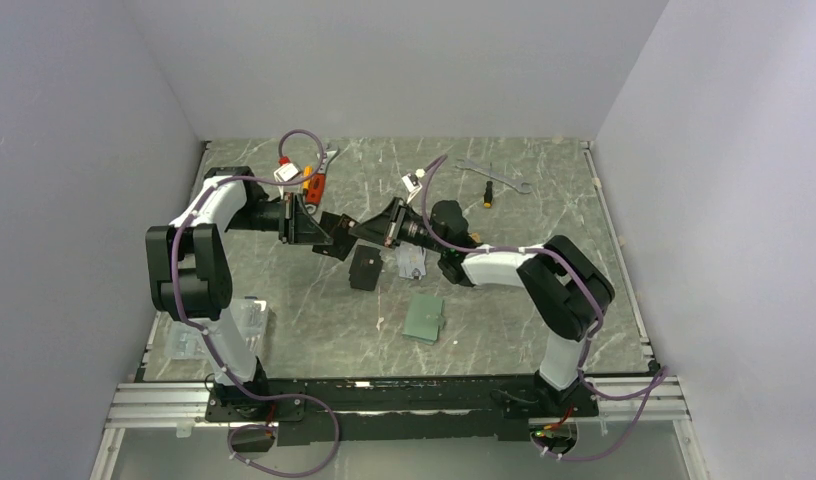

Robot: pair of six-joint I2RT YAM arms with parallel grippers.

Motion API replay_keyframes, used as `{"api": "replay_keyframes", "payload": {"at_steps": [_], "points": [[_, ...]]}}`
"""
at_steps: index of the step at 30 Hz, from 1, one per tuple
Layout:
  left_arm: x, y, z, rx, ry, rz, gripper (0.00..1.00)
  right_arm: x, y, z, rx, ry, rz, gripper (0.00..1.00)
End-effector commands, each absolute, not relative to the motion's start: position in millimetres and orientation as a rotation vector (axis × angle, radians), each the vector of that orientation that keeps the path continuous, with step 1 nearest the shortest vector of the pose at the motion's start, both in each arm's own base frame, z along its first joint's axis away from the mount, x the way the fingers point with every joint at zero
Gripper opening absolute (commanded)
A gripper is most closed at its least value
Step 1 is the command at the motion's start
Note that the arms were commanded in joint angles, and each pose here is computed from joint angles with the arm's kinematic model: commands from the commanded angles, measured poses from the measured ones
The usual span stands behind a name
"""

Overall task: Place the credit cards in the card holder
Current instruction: Place the credit card at the center of the board.

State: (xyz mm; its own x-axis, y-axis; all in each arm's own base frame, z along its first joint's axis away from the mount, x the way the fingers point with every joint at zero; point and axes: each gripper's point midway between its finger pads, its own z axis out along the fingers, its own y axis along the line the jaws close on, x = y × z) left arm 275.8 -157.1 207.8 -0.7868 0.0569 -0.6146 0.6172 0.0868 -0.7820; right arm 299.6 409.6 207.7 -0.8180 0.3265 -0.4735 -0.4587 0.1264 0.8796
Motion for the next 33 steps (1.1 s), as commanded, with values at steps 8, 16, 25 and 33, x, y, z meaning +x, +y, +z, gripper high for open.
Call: {"api": "replay_keyframes", "payload": {"at_steps": [8,16,25,33], "points": [[285,-166,256,0.507,1.711,-1.86,0.09,301,365,203,-0.04,1.852,1.644,0.0],[281,-175,255,0.534,1.715,-1.881,0.12,294,340,202,-0.013,1.874,1.577,0.0],[282,-226,192,0.633,1.958,-2.067,0.0,271,291,181,0.036,1.984,1.333,0.0],[323,-216,113,0.646,2.318,-1.48,0.01,260,262,184,0.066,2.003,1.2,0.0]]}}
